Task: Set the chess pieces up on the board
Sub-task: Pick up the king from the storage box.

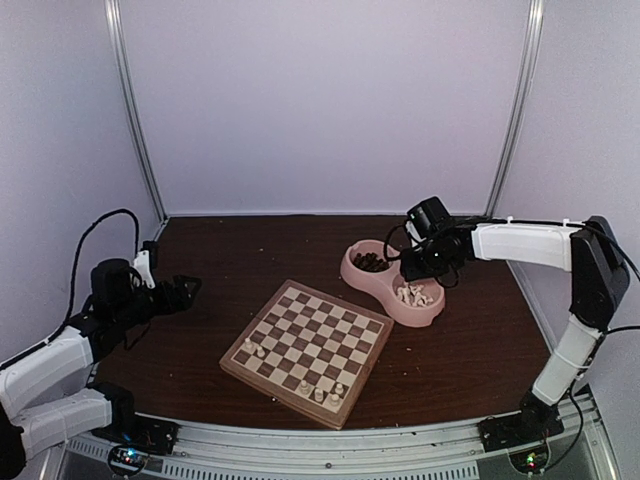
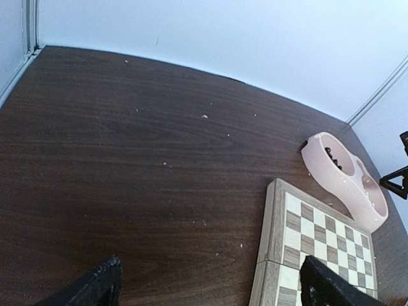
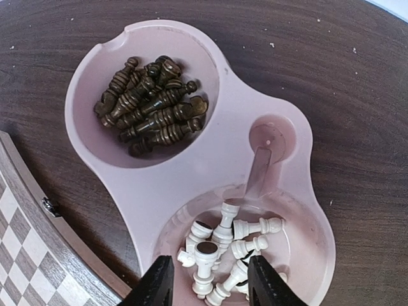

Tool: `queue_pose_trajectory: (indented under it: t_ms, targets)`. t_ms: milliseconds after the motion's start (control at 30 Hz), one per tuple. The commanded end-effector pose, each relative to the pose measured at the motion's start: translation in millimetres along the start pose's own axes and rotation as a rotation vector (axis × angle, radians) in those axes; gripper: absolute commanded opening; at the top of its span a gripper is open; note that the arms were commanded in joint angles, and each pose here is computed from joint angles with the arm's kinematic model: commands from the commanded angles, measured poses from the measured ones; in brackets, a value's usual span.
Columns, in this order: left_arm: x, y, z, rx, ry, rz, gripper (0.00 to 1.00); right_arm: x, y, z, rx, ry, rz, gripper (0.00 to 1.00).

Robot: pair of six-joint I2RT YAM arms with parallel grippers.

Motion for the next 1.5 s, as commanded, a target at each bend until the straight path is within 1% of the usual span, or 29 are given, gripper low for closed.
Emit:
queue_pose_trajectory:
  t_ms: [0, 100, 233, 500, 633, 700, 867, 1100, 1233, 1367, 1467]
  targets:
    - [-10.9, -0.4, -3.2, 0.011, -0.015, -0.041, 0.98, -3.3, -8.4, 2.2, 0.003, -0.026, -0.001, 0.42]
    - [-10.2, -2.4, -3.7, 0.015, -0.015, -0.018, 0.98, 2.6, -12.4, -6.1, 0.040, -0.029, -0.003, 0.42]
    - [-13.5, 0.4, -3.5, 0.006, -0.036, -0.045, 0.98, 6.5, -13.5, -9.9, 0.051, -0.027, 0.005, 0.43]
    - [-13.2, -2.2, -5.9, 0.028, -0.032, -0.046, 0.98, 12.3, -17.2, -8.3, 0.017, -0.038, 0.019, 0.44]
    - [-13.8, -2.2, -6.2, 0.031, -0.032, -0.052, 0.98, 20.2, -30.6, -6.4, 0.008, -0.041, 0.059, 0.45]
    - [-15.4, -1.0, -7.1, 0.035, -0.034, -0.056, 0.98, 20.5, -35.4, -5.3, 0.017, -0.034, 0.078, 0.43]
    - [-18.4, 4.9, -7.4, 0.026, -0.046, -0.071, 0.98, 22.7, -36.2, -7.0, 0.023, -0.036, 0.081, 0.43]
    - [-17.5, 6.2, -5.9, 0.013, -0.054, -0.070, 0.98, 37.5, -40.9, -9.3, 0.014, -0.048, 0.137, 0.43]
    - [-15.8, 3.8, -5.2, 0.010, -0.059, -0.050, 0.98, 41.9, -37.7, -12.7, 0.019, -0.050, 0.142, 0.38]
    - [-14.9, 8.3, -4.2, -0.003, -0.063, -0.053, 0.98, 40.8, -28.4, -13.4, -0.003, -0.069, 0.110, 0.30]
    - [-15.0, 13.2, -3.3, -0.016, -0.066, -0.066, 0.98, 38.4, -22.2, -13.0, -0.018, -0.077, 0.090, 0.28]
Point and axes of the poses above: each gripper's point midway between its finger pads, its own y axis back along the fingers, its own z axis along the line the jaws close on, x = y × z, the point moved 5 cm from there along y, back along the fingers, and after that the axes turned 12 degrees about -y, right-handed, at the moved point
